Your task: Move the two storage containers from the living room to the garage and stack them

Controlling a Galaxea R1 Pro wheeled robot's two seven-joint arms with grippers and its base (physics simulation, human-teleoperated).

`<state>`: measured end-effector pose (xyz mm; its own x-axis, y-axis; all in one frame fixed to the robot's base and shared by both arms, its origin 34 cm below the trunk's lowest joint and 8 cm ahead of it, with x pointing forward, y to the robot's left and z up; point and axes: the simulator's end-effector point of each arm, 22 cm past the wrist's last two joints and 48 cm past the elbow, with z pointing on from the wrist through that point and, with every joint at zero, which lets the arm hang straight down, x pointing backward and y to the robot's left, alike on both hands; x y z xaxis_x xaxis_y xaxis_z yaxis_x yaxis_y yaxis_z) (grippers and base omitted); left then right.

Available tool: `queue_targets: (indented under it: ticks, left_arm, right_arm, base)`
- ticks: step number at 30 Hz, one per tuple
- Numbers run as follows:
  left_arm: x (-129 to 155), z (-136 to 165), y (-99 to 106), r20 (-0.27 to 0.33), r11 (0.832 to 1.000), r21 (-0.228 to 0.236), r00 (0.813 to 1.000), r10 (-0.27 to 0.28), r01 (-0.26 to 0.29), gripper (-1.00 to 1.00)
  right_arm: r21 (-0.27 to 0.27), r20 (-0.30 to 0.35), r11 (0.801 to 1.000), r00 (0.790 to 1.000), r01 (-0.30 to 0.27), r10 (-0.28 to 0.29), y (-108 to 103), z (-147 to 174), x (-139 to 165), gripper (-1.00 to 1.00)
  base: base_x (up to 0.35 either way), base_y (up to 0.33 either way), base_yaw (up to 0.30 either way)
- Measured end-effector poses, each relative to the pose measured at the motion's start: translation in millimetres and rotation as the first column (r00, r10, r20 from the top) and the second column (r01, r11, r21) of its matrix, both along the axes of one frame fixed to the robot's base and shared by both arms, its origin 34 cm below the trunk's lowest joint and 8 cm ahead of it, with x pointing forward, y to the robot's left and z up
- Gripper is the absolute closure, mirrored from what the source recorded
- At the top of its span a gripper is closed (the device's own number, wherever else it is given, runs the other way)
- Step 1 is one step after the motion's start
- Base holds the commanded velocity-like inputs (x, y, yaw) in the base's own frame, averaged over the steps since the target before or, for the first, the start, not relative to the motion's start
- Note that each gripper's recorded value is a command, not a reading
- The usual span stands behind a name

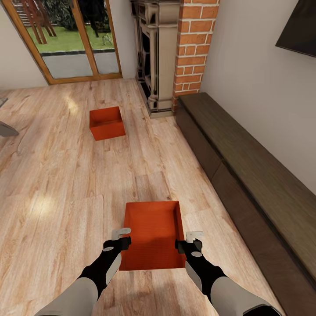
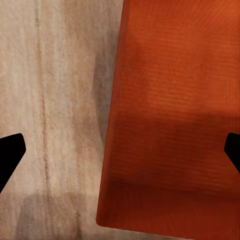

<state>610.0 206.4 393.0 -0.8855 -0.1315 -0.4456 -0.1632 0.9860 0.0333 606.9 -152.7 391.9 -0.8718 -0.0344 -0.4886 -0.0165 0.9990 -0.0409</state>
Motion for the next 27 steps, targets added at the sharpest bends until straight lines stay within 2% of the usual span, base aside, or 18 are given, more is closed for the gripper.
queue_targets:
  ticks: [6, 11, 14, 27]
  left_arm:
    - [-1, -11, 1, -0.006, 1.000, 0.009, 1.000, -0.012, 0.012, -1.00]
    - [-15, -26, 0, -0.089, 0.999, 0.010, 0.995, -0.036, 0.037, -1.00]
    - [-18, -32, 0, -0.101, 0.999, 0.010, 0.994, -0.040, 0.041, -1.00]
    - [-21, -57, 1, -0.100, 0.998, 0.020, 0.994, -0.052, 0.054, -1.00]
  right_arm:
    - [-0.002, -0.001, 1.000, 1.000, -0.001, 0.001, -1, -12, -2, -1.00]
    - [-0.008, 0.002, 1.000, 1.000, -0.013, 0.013, -1, -21, -2, -1.00]
    - [-0.009, 0.003, 1.000, 1.000, -0.015, 0.015, 0, -27, -3, -1.00]
    - [-0.007, 0.028, 1.000, 1.000, -0.011, 0.011, -1, -50, -2, -1.00]
  base:
    - [0.000, 0.000, 0.000]
    - [0.000, 0.000, 0.000]
    - [0.000, 0.000, 0.000]
    - [0.000, 0.000, 0.000]
